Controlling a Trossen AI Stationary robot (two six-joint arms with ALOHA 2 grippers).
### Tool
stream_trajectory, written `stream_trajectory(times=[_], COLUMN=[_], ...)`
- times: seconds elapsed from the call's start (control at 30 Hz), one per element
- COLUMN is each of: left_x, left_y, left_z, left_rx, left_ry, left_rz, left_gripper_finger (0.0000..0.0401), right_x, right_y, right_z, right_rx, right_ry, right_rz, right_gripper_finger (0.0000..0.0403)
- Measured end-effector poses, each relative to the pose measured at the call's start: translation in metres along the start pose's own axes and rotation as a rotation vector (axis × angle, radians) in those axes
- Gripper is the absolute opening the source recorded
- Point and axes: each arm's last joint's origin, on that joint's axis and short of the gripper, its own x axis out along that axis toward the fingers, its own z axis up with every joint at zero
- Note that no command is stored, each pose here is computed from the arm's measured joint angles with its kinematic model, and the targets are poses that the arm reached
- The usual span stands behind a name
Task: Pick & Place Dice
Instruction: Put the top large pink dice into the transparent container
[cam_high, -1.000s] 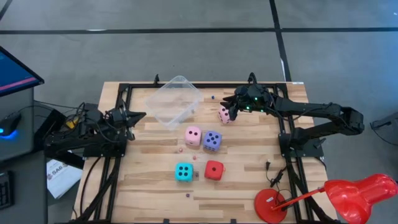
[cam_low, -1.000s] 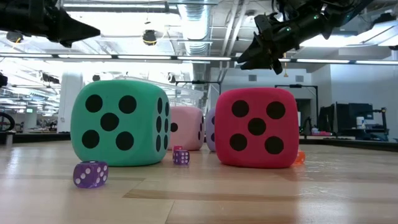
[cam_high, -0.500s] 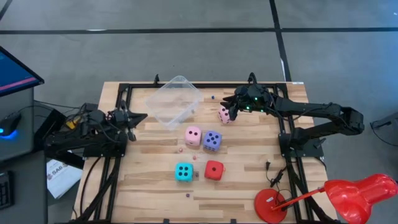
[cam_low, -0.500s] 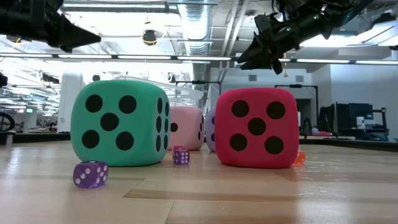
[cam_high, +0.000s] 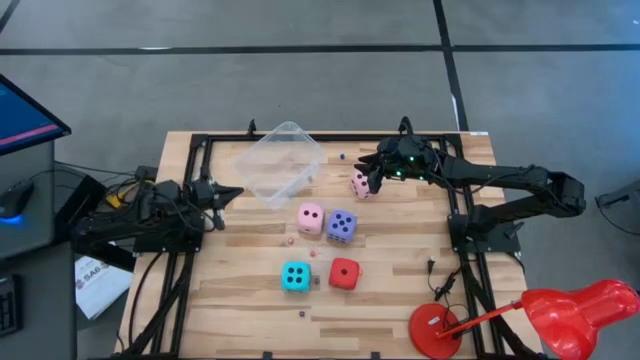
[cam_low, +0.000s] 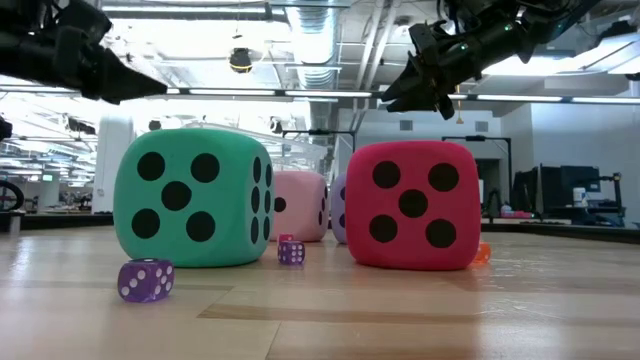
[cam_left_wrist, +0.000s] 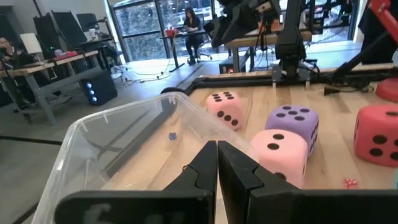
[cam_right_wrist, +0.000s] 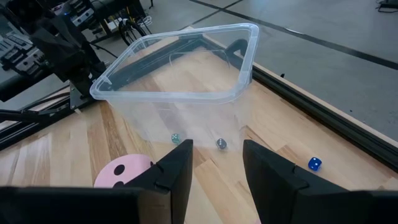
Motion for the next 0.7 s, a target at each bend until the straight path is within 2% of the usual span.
stream_trajectory(times=[0.33,0.7], left_x=[0.0028,0.0026], left_y=[-0.0003,-0.0007], left_z=[-0.0034,0.0005], left_rx=[-0.011,-0.032], left_ry=[0.033,-0.013], left_rz=[0.022,-0.005], left_gripper_finger=[0.0003,0.0003], right_x=[0.0,0.0], right_y=[0.0005,0.0004], right_z=[-0.0002,-0.0001], right_rx=[-0.001,-0.012], right_ry=[0.001,0.001], right_rz=[0.002,0.002], right_gripper_finger=[0.0138,0.0138])
